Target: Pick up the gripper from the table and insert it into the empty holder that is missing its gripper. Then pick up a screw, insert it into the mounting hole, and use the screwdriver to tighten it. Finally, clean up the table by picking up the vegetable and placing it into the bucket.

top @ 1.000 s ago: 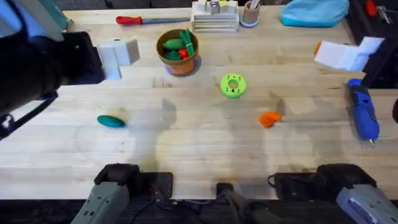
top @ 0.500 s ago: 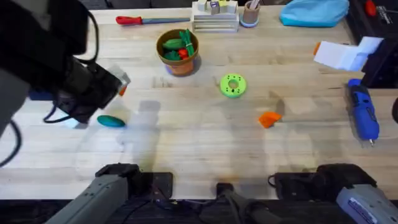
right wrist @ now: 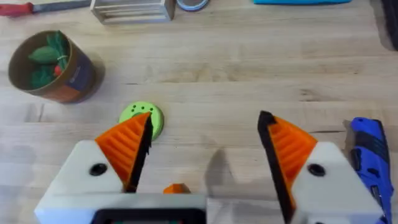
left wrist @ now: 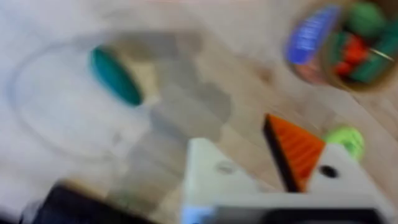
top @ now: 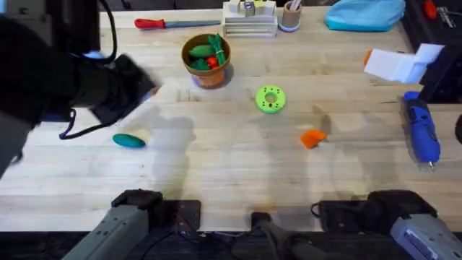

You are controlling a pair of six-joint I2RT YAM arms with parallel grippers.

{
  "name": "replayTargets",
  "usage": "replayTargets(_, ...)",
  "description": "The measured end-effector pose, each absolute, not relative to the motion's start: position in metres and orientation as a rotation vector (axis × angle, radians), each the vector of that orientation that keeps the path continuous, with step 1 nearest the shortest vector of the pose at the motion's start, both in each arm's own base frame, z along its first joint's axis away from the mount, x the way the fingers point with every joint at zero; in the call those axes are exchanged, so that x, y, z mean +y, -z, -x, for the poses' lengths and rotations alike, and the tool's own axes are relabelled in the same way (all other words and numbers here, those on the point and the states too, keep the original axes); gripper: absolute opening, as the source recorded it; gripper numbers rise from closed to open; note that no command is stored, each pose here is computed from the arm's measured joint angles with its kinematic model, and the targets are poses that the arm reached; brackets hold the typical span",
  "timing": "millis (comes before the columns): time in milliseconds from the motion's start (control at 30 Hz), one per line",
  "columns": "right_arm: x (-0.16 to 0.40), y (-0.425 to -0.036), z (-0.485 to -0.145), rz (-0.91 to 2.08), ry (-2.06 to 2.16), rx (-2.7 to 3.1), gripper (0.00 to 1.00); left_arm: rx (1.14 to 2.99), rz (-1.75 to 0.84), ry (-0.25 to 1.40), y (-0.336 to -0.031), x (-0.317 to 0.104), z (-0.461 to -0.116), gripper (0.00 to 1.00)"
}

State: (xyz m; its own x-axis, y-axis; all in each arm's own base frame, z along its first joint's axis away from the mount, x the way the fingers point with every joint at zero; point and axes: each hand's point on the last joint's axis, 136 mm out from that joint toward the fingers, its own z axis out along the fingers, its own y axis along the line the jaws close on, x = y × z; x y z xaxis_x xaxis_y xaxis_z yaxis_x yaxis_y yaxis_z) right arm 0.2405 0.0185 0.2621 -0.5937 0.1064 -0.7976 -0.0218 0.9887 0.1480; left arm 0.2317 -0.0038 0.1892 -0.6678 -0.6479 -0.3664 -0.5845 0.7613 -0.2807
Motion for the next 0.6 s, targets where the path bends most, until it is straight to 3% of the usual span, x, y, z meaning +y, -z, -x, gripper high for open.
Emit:
replayTargets(133,0.018,-0.262,-0.24,-0.059,-0.176,2.2,0.992,2.435,0.39,0.428,-0.228,-0.053,-0.255,0.921)
replayTargets(167,0.018,-0.262,-0.24,-0.059,-0.176,2.2,0.992,2.4,0.276,0.475,-0.238,-0.065,-0.257,0.971)
replayTargets(300,0.018,-0.262,-0.24,-0.059,-0.176,2.2,0.992,2.196,-0.091,0.599,-0.283,-0.103,-0.264,0.992)
replayTargets(433,0.018,-0.262,-0.24,-0.059,-0.176,2.2,0.992,2.045,-0.228,0.659,-0.315,-0.119,-0.263,0.993)
replayTargets(600,0.018,-0.262,-0.24,-0.059,-0.176,2.2,0.992,2.055,-0.235,0.725,-0.315,-0.126,-0.257,0.993)
